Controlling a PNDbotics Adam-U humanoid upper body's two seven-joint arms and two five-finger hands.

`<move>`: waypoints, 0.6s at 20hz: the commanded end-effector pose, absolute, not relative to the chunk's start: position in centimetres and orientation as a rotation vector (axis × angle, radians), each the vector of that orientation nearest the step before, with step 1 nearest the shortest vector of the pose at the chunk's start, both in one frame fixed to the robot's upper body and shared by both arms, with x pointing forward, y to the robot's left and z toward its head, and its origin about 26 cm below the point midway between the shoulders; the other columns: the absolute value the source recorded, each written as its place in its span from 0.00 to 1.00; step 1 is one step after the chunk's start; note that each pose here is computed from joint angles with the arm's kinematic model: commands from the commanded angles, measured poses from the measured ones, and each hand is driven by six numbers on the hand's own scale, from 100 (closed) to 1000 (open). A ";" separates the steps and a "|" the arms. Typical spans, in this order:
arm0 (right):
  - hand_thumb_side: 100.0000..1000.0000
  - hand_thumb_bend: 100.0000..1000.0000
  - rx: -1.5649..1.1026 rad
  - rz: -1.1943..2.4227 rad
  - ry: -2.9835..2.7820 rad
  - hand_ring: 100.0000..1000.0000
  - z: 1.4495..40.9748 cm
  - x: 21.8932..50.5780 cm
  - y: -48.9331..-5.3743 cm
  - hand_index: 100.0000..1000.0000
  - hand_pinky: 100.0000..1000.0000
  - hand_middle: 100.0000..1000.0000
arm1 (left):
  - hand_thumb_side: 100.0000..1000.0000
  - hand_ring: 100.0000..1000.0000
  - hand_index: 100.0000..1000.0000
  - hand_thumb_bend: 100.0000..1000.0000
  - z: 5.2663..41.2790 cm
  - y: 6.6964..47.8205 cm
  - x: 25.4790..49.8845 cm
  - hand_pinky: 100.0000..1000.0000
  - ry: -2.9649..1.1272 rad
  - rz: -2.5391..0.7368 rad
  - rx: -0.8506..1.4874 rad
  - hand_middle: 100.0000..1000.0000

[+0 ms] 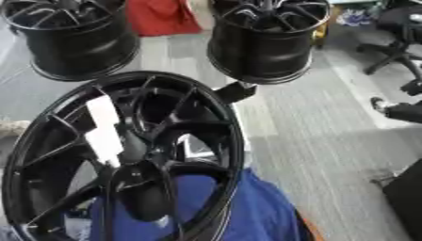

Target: Pull the pin out of the wheel hub.

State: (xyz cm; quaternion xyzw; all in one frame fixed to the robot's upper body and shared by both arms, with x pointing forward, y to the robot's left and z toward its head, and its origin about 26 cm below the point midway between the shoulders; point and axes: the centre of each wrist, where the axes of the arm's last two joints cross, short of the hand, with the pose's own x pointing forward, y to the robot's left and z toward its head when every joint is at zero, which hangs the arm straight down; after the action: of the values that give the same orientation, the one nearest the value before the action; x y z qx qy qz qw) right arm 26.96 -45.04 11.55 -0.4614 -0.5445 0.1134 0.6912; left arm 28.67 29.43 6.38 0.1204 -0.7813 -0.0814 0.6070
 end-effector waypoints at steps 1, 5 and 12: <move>0.17 0.44 -1.018 0.221 -1.404 0.64 12.8 26.8 -42.6 0.78 0.52 0.77 | 0.64 0.64 0.79 0.05 7.0 29.1 28.8 0.58 -1.835 -0.198 0.259 0.60; 0.24 0.26 -0.897 0.198 -1.597 0.64 12.0 26.6 -37.9 0.79 0.52 0.77 | 0.65 0.64 0.79 0.05 6.9 28.8 28.9 0.58 -1.841 -0.195 0.241 0.60; 0.21 0.25 -0.691 0.143 -1.836 0.65 11.4 25.6 -31.8 0.80 0.53 0.78 | 0.65 0.65 0.79 0.06 6.9 28.4 29.0 0.58 -1.853 -0.187 0.221 0.61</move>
State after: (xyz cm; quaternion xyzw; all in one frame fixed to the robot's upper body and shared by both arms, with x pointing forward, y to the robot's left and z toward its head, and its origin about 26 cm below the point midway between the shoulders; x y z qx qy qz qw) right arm 25.71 -32.58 10.52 -0.3051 -0.7564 0.0653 0.5749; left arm 28.84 28.47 6.21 0.0961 -0.7886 -0.0781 0.6023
